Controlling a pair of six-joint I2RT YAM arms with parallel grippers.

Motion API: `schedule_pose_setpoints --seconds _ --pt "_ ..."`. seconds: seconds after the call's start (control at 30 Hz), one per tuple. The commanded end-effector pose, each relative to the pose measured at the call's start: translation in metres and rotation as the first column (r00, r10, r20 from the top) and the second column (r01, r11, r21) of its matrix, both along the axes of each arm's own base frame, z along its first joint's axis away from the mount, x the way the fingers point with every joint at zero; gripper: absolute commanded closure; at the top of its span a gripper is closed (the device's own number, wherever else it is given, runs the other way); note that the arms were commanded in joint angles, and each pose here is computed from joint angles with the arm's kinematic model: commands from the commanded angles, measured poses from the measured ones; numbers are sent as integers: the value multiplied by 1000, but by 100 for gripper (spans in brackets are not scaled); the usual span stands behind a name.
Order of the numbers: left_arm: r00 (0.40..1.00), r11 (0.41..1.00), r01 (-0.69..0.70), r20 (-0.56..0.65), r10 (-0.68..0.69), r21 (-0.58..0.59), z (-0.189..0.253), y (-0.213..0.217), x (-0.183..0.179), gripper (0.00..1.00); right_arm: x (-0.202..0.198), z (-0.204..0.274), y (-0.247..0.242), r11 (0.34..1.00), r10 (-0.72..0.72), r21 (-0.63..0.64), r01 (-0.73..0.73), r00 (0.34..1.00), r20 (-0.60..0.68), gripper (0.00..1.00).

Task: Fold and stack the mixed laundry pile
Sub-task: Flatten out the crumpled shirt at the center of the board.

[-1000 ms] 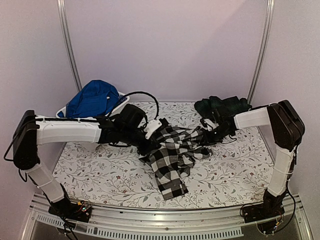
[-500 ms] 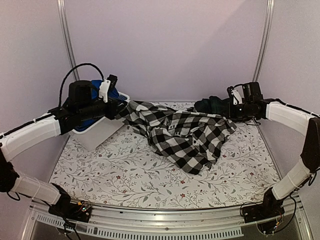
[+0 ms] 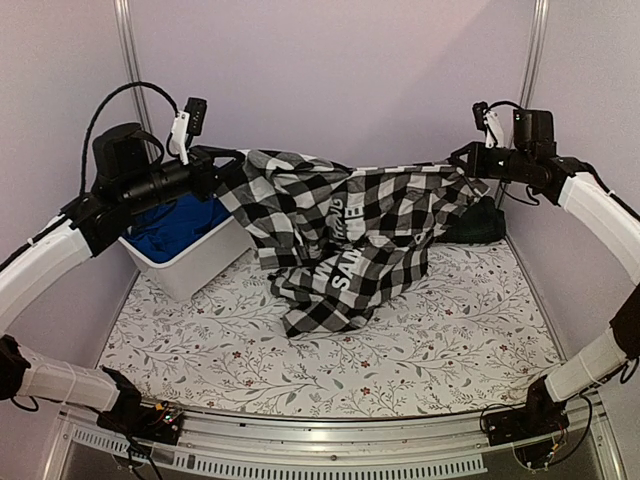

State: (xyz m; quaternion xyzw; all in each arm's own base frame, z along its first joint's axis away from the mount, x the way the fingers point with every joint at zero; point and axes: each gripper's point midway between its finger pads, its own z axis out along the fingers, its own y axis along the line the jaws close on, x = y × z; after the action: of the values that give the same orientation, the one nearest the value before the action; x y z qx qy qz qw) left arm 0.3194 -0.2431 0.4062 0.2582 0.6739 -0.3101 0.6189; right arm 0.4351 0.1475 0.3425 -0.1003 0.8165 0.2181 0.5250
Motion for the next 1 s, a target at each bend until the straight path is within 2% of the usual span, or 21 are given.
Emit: schedule_pose_setpoints --seconds 0.0,0.1,0.17,0.23,0.37,0.47,0.5,0.53,0.63,0.67,0.77,0.8,0.83,0.9,0.97 --pt "995 995 70 78 -64 -67 45 -1 -17 100 -5 18 11 996 81 41 -82 996 26 100" --pt "968 973 217 143 -205 -74 74 -28 -40 100 -8 -5 64 971 231 68 -229 973 -18 100" --pt "927 948 317 215 -306 -20 92 -65 -63 100 -14 -6 111 939 339 59 -337 941 -14 100" --pt "882 910 413 235 -410 39 99 -110 -76 100 -5 -12 143 910 412 71 -409 911 -26 100" --pt "765 809 586 297 -572 49 124 -168 -102 100 15 16 165 877 459 134 -461 887 45 100" --pt "695 746 662 319 -645 69 128 -215 -112 100 12 43 179 826 527 171 -538 843 107 100" --pt "669 721 688 311 -675 85 122 -233 -115 100 17 36 183 820 537 177 -544 839 90 100" --pt "647 707 701 335 -685 93 131 -245 -119 100 25 24 183 830 528 177 -529 847 57 97" --pt "653 697 707 270 -708 119 99 -290 -110 100 45 -15 155 882 455 155 -445 890 -37 61" --pt "677 714 690 243 -695 119 87 -301 -101 98 49 -25 135 902 416 156 -402 907 -64 55" --pt "738 754 637 156 -657 162 42 -319 -76 79 60 -46 57 958 256 167 -233 957 -134 34" --pt "762 769 609 125 -635 192 27 -322 -69 68 62 -54 30 971 193 171 -166 968 -160 30" --pt "786 783 581 100 -611 222 13 -320 -60 51 63 -59 -5 984 108 161 -80 979 -175 26" --pt "839 820 517 46 -542 245 -9 -306 -38 25 52 -62 -46 989 -10 141 37 982 -187 19" --pt "890 869 449 -16 -456 205 -25 -277 -4 17 38 -64 -60 989 -59 120 83 980 -190 16"
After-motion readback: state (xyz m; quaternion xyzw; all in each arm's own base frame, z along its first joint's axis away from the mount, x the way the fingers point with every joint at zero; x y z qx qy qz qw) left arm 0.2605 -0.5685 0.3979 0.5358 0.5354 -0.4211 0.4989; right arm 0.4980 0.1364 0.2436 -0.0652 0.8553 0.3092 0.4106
